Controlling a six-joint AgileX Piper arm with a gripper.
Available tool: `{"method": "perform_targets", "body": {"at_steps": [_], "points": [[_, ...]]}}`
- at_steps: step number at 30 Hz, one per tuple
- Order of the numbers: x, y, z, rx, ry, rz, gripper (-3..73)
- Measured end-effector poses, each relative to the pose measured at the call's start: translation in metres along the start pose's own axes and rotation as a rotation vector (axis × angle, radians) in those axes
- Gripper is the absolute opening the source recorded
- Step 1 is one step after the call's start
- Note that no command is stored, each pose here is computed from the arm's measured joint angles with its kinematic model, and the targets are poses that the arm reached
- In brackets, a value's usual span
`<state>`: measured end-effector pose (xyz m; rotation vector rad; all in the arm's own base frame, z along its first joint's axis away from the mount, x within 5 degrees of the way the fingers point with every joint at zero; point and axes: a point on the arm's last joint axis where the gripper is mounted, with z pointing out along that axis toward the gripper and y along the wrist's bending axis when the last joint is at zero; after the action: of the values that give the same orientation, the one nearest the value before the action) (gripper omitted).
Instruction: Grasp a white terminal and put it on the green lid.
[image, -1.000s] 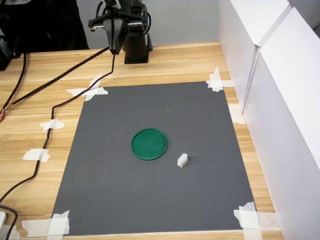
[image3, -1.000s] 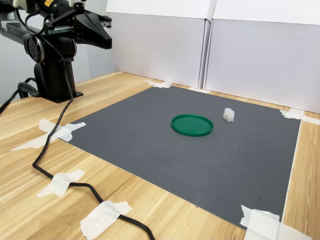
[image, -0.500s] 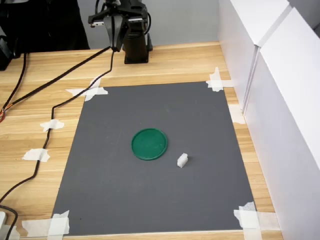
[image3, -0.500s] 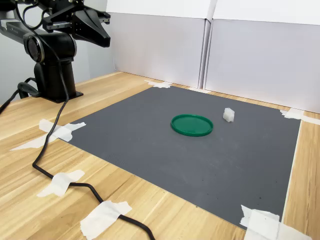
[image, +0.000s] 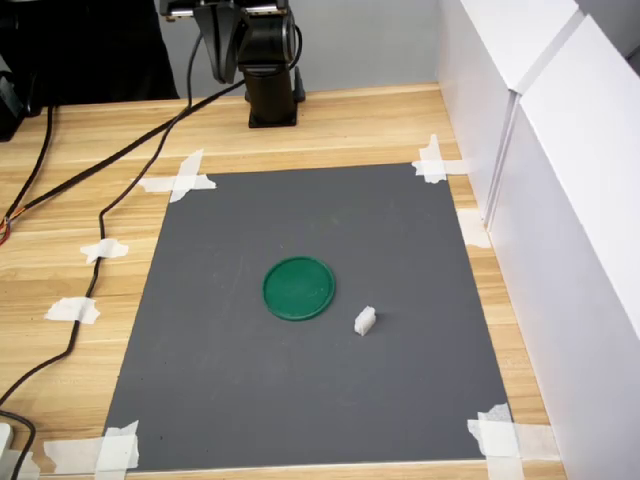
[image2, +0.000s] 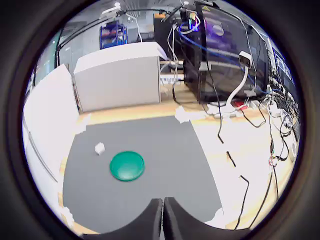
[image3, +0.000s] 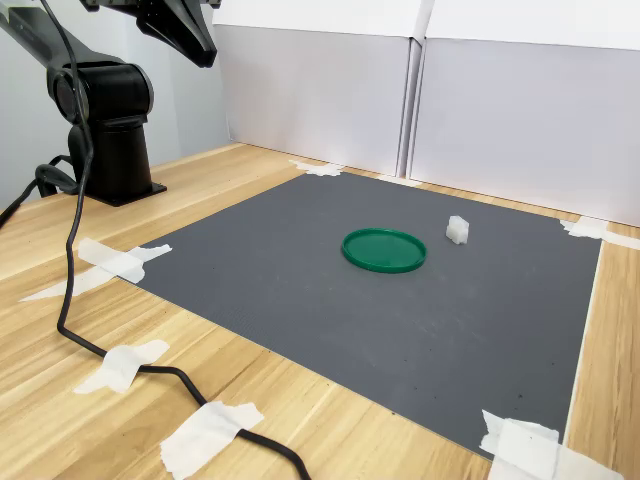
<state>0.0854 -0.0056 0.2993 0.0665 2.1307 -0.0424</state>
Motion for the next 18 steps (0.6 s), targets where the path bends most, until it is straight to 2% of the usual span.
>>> {"method": "perform_targets", "body": {"at_steps": [3,9,18], "points": [[-0.013,0.0,0.008,0.001,0.108,-0.022,-1.6],[-0.04,0.001,0.022,-0.013,0.216,-0.037,-1.6],[-0.071,0.002,0.052,-0.061,0.41,-0.232,-0.9]]}}
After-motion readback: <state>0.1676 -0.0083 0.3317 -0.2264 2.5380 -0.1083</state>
